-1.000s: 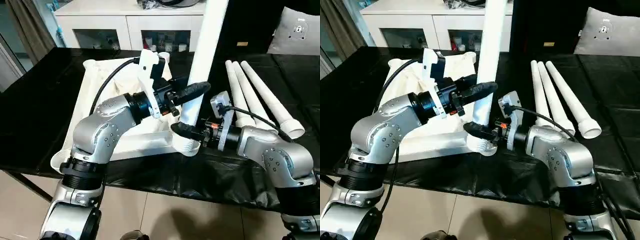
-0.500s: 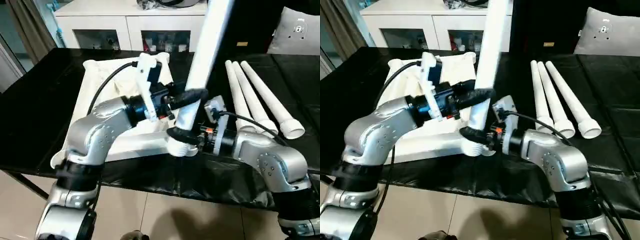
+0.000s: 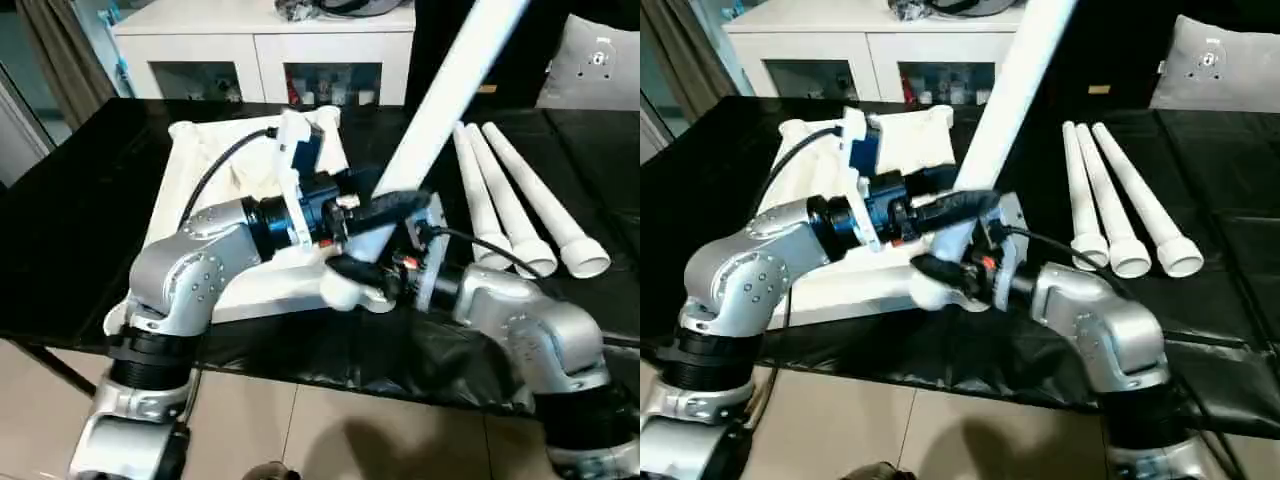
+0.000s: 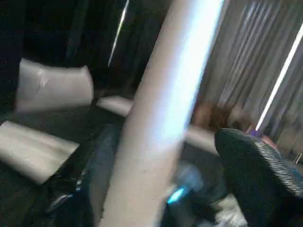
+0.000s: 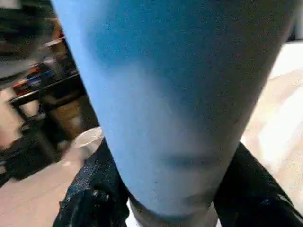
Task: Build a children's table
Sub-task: Pick table leg
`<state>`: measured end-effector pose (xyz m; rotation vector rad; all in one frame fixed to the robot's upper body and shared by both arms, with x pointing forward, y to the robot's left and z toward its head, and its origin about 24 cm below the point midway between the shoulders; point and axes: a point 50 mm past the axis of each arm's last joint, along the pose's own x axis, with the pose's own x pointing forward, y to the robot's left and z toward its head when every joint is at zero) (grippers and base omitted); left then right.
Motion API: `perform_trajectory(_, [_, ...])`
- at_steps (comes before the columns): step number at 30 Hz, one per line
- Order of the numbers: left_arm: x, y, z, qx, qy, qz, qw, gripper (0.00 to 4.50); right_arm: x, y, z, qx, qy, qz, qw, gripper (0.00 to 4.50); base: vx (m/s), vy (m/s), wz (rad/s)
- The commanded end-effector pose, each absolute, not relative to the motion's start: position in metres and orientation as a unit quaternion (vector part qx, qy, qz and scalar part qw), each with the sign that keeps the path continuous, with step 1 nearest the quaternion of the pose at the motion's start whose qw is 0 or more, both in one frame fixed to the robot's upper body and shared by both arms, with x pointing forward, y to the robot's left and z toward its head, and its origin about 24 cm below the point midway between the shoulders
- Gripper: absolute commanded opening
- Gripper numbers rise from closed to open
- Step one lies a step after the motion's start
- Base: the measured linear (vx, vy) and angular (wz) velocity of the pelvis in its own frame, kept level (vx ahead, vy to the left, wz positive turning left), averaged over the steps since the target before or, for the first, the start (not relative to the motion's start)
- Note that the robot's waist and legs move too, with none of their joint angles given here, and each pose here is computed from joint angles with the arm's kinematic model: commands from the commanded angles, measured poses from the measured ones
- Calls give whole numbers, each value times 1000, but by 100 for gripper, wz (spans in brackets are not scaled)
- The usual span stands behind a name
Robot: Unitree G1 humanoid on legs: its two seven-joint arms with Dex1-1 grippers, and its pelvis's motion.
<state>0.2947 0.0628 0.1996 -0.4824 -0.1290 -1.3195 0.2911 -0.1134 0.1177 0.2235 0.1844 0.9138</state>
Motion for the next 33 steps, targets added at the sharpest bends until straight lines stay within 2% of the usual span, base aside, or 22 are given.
perform_trajectory(1, [294,70,216,-260,-102,-612,739,383,294,-128,108,125,104,381,910,197,0,0,0])
perform_trajectory(5, [298,83,210,-288,-93,-576,759,383,291,-133,103,117,106,351,923,190,0,0,0])
perform_trajectory(9, [297,94,194,-267,-62,-547,791,383,282,-137,102,100,113,339,929,190,0,0,0])
perform_trajectory(10, [298,99,188,-253,-46,-531,807,383,280,-137,103,98,107,331,932,190,0,0,0])
perform_trajectory(11, [301,105,176,-214,-24,-496,841,383,277,-141,105,93,93,308,942,190,0,0,0])
perform_trajectory(12, [301,105,173,-203,-21,-488,849,383,276,-143,106,91,89,301,945,190,0,0,0])
perform_trajectory(14, [308,115,150,-109,21,-427,898,383,275,-149,108,70,57,250,964,190,0,0,0])
perform_trajectory(15, [310,118,140,-78,41,-409,908,383,274,-151,107,65,47,234,969,190,0,0,0])
perform_trajectory(18, [310,120,123,-5,77,-392,917,383,271,-156,102,45,68,215,973,190,0,0,0])
perform_trajectory(19, [310,121,121,17,87,-397,914,383,269,-154,102,55,80,224,970,190,0,0,0])
perform_trajectory(24, [306,123,109,64,107,-430,894,383,267,-149,108,72,64,229,969,190,0,0,0])
perform_trajectory(27, [310,128,105,68,110,-432,893,383,269,-147,108,60,58,223,971,190,0,0,0])
perform_trajectory(31, [321,134,101,93,107,-405,903,383,273,-157,111,44,54,208,976,190,0,0,0])
perform_trajectory(33, [324,136,103,81,100,-390,912,383,274,-161,115,60,50,206,976,190,0,0,0])
